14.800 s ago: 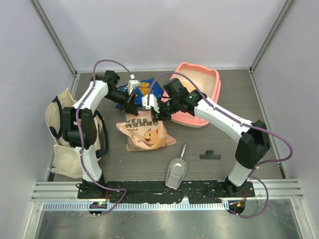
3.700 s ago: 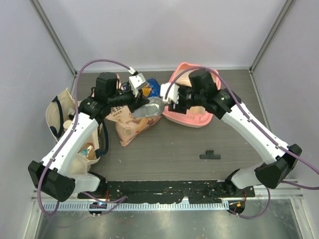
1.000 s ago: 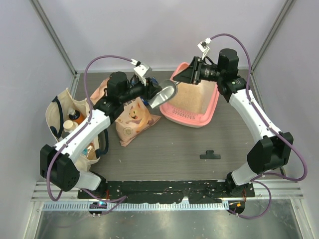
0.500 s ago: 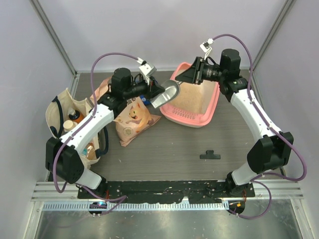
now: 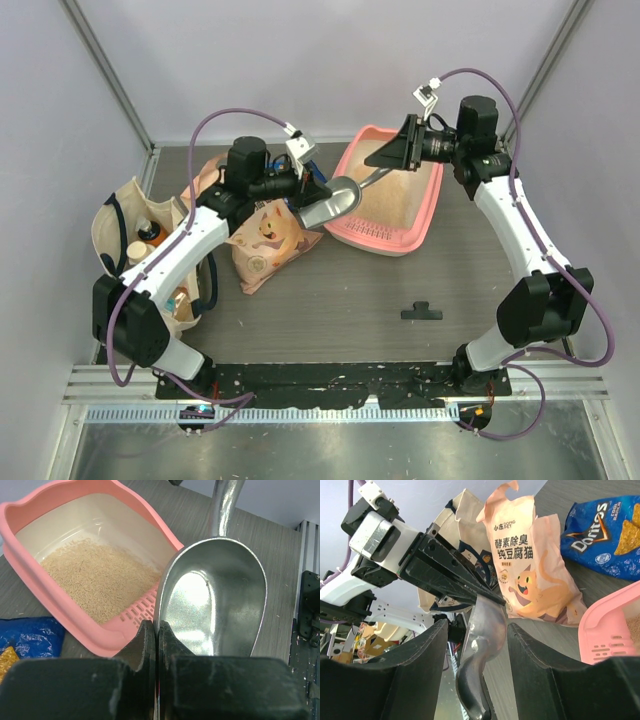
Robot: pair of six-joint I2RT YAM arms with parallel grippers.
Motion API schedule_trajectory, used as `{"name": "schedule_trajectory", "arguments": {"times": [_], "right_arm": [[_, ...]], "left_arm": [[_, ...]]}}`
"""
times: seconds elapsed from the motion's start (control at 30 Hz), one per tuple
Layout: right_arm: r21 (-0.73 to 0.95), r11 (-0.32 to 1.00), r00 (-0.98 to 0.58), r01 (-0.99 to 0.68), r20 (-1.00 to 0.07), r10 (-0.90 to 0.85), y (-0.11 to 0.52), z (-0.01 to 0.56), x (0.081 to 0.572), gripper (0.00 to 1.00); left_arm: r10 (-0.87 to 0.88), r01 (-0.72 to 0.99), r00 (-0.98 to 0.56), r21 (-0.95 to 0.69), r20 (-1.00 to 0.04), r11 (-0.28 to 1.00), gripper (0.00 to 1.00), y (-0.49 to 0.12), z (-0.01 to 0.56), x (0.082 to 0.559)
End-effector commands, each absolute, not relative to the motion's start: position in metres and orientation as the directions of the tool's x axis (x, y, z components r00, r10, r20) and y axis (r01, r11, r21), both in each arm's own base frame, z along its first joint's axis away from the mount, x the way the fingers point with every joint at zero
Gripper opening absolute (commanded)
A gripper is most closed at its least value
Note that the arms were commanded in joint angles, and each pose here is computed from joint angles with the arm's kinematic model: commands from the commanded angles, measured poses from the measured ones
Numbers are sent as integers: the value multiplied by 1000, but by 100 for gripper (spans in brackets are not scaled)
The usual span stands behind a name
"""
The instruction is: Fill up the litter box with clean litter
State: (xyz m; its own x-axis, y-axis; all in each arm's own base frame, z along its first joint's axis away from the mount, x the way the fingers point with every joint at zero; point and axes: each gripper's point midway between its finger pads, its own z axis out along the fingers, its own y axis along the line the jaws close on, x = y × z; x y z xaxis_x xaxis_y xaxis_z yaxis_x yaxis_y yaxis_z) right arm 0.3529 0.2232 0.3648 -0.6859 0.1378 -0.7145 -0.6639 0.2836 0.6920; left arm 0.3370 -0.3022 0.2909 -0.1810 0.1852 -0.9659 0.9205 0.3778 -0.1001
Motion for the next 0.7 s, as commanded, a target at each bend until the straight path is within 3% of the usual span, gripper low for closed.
{"name": "schedule_trajectory", "arguments": {"times": [0.0, 0.33, 0.67], "right_arm": [[660, 254, -659, -707, -745, 101, 223, 379, 336, 56], [673, 285, -680, -682, -728, 90, 220, 369, 328, 56], [665, 332, -670, -669, -733, 116, 217, 365, 336, 50]], "left_arm": [[130, 925, -95, -39, -987, 378, 0, -302, 323, 342], [151, 894, -64, 11, -987, 449, 0, -295, 319, 357], [144, 898, -59, 11, -988, 439, 0, -299, 321, 357]]}}
